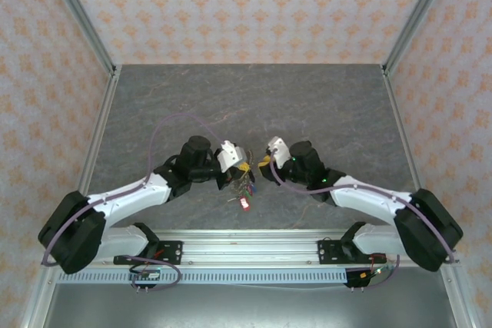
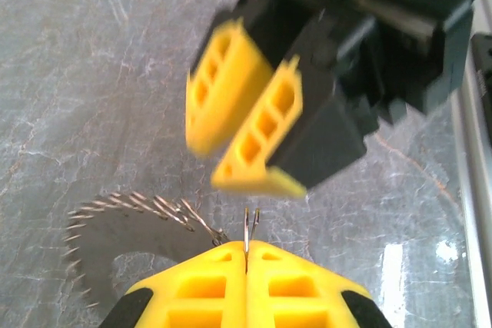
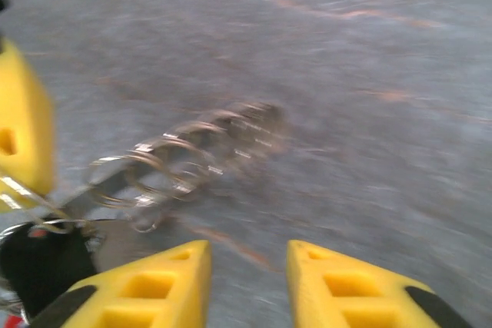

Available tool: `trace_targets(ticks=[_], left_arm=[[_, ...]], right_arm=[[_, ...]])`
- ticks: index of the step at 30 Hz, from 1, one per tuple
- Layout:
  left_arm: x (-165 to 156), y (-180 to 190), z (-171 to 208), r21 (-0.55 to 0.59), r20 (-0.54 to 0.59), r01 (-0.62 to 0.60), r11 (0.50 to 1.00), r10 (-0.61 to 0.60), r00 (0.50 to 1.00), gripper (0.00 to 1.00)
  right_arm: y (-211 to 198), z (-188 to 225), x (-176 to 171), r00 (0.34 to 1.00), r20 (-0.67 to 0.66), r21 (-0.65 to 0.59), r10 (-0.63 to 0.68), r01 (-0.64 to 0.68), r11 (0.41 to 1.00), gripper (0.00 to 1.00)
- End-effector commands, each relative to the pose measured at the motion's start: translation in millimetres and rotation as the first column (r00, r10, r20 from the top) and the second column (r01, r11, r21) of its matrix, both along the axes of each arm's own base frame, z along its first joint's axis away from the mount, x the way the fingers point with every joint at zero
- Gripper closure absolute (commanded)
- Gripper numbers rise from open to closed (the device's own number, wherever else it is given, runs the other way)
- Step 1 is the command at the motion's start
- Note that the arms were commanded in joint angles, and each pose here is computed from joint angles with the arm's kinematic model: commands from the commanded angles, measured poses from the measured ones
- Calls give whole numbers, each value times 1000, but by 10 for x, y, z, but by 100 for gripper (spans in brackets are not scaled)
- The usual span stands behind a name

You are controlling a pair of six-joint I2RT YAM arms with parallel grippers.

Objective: Put the keys on the keyring

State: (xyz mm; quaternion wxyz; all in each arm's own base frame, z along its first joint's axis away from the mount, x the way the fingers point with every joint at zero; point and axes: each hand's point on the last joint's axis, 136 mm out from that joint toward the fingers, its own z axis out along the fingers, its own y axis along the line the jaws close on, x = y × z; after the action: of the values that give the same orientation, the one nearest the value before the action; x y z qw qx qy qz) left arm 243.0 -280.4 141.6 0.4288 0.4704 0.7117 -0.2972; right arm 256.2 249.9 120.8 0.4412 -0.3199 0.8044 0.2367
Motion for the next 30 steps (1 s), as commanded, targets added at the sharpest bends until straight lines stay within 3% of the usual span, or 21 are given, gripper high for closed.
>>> trace_targets(ticks=[1, 4, 6, 16, 17, 19, 20, 25, 27, 29, 30], left_arm=[[64, -136, -91, 62, 18, 11, 998, -12, 1000, 100], [74, -389, -202, 92, 0, 44, 995, -45, 999, 100], [92, -568, -325, 141, -22, 66, 988, -63, 998, 100], [160, -1332, -651, 168, -85, 131, 977, -118, 989, 100], [173, -1368, -691, 174, -88, 125, 977, -111, 990, 98], [207, -1406, -669, 151, -89, 101, 983, -88, 992, 85], [225, -1409, -609, 127, -78, 85, 988, -75, 994, 76], [255, -1255, -259, 73, 1, 27, 997, -27, 1000, 70], [346, -1063, -49, 26, 50, -56, 998, 54, 997, 67], [527, -687, 161, -28, 98, -204, 979, 206, 974, 56], [608, -484, 222, -39, 112, -282, 959, 284, 952, 52]], right_arm=[[-515, 15, 221, 949, 31, -8, -312, 313, 950, 64], [-940, -38, 292, 847, -7, -5, -531, 531, 847, 56], [-1172, -88, 292, 786, -32, -14, -618, 617, 786, 56], [-1674, -130, 211, 650, -127, 83, -750, 760, 645, 48], [-1680, -140, 209, 649, -138, 83, -748, 760, 644, 48], [-1684, -147, 211, 652, -139, 80, -745, 758, 648, 45], [-1704, -136, 221, 647, -129, 83, -752, 763, 642, 44], [-1963, 72, 363, 559, -66, 164, -826, 823, 544, 35], [-2058, 213, 455, 530, -50, 233, -847, 831, 506, 33], [-2186, 394, 540, 479, -15, 282, -878, 844, 456, 30], [-2213, 464, 578, 474, 21, 282, -880, 842, 460, 30]])
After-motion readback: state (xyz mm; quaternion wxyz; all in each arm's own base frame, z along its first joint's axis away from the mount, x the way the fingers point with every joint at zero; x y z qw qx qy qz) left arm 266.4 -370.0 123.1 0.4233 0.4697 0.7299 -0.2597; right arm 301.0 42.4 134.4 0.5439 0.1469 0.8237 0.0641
